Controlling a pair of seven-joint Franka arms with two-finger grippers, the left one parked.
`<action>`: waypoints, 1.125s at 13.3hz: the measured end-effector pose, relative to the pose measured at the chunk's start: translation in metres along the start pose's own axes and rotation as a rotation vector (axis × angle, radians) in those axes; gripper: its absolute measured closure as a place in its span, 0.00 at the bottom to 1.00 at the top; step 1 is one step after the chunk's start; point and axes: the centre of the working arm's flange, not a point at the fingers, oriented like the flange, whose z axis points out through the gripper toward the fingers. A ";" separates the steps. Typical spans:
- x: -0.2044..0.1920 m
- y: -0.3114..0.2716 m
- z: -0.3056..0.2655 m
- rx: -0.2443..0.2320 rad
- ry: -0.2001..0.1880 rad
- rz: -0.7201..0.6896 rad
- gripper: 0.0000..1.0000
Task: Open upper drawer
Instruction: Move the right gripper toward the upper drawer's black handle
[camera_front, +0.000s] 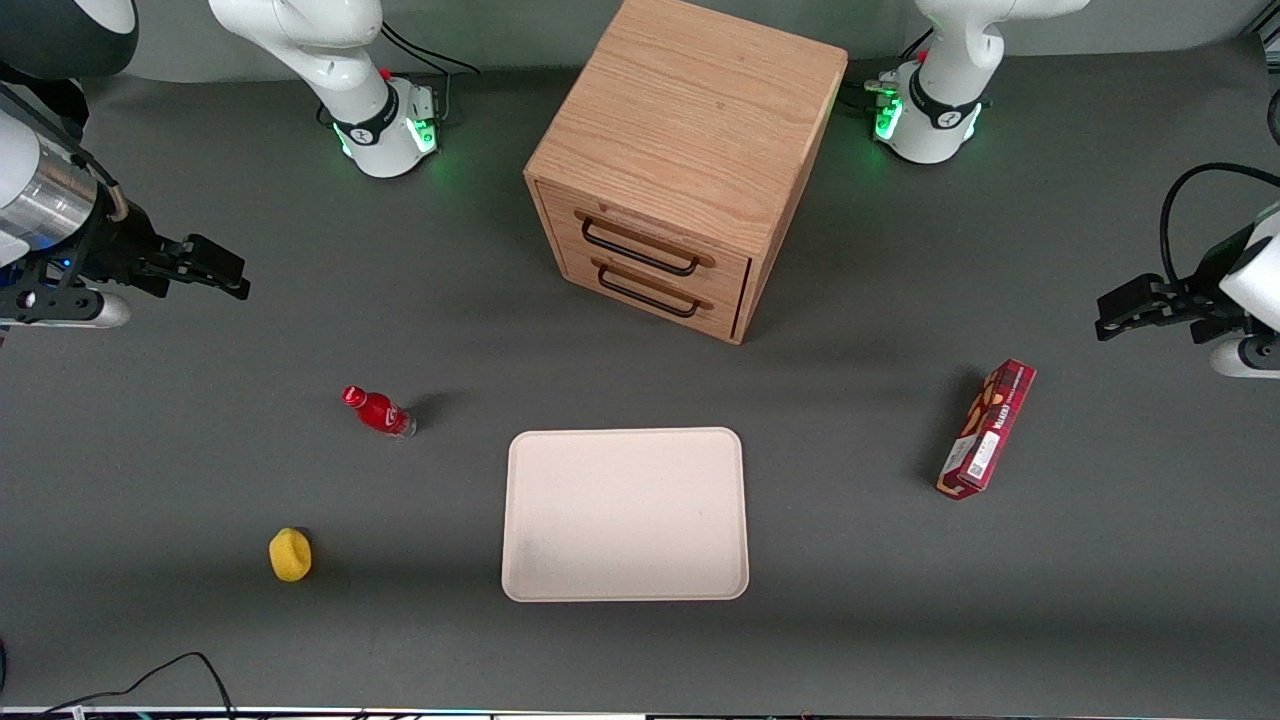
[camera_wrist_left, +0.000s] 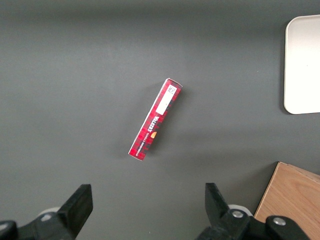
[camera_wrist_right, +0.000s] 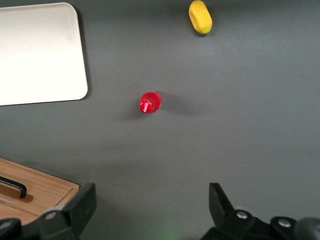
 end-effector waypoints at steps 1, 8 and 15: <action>0.000 0.000 0.000 0.000 0.000 0.000 0.00; -0.001 -0.027 -0.001 0.014 0.007 -0.052 0.00; 0.012 -0.161 0.025 0.175 -0.058 -0.415 0.00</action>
